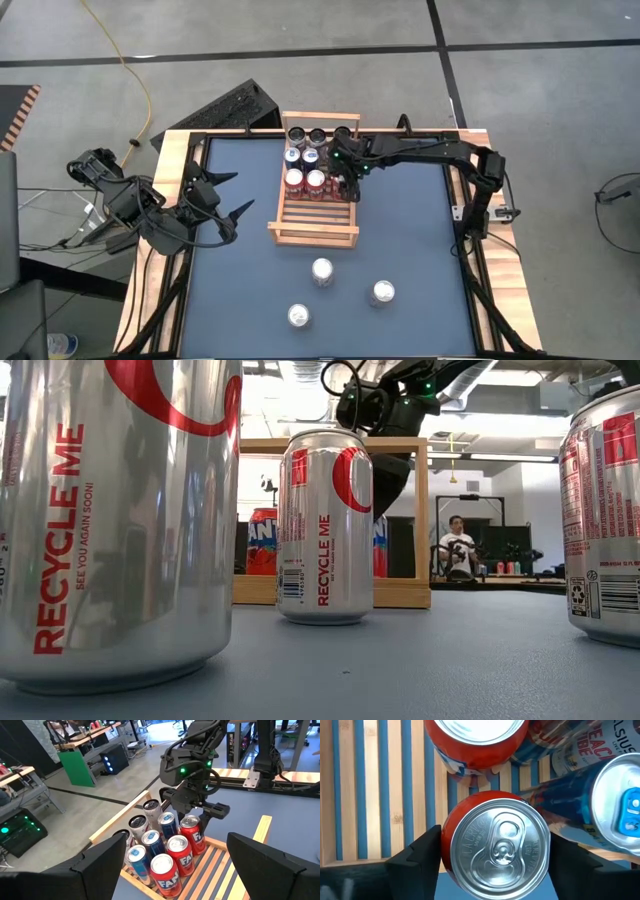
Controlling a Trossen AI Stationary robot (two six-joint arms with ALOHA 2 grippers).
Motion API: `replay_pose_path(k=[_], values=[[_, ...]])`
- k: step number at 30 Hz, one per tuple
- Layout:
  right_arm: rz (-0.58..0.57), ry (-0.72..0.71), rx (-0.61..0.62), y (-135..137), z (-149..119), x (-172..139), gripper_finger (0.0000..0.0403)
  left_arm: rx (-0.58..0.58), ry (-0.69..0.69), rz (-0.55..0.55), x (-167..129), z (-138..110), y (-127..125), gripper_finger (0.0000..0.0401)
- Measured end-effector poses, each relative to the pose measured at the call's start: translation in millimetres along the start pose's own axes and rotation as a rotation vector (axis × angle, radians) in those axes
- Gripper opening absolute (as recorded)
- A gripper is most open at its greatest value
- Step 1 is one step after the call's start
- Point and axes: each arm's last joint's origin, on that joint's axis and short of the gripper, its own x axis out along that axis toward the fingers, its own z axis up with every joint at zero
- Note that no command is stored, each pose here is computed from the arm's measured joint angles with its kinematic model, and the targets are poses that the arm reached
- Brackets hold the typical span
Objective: Place canned beverage on shelf
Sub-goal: Put the orange soda can on the shelf aligned with the other orange soda cans, then put the top silver can on the shelf
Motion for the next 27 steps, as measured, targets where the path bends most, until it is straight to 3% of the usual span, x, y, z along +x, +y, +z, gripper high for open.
replay_pose_path(k=[8, 27], values=[[-0.002, 0.001, 0.003, 0.4, 0.0, -0.3, 0.0344, 0.000, 0.000, 0.000, 0.0, -0.1, 0.0, 0.0334], [-0.020, 0.022, 0.001, 1.9, 2.4, -19.1, 0.0342, 0.002, -0.002, 0.006, 0.0, -0.1, 0.2, 0.0334]])
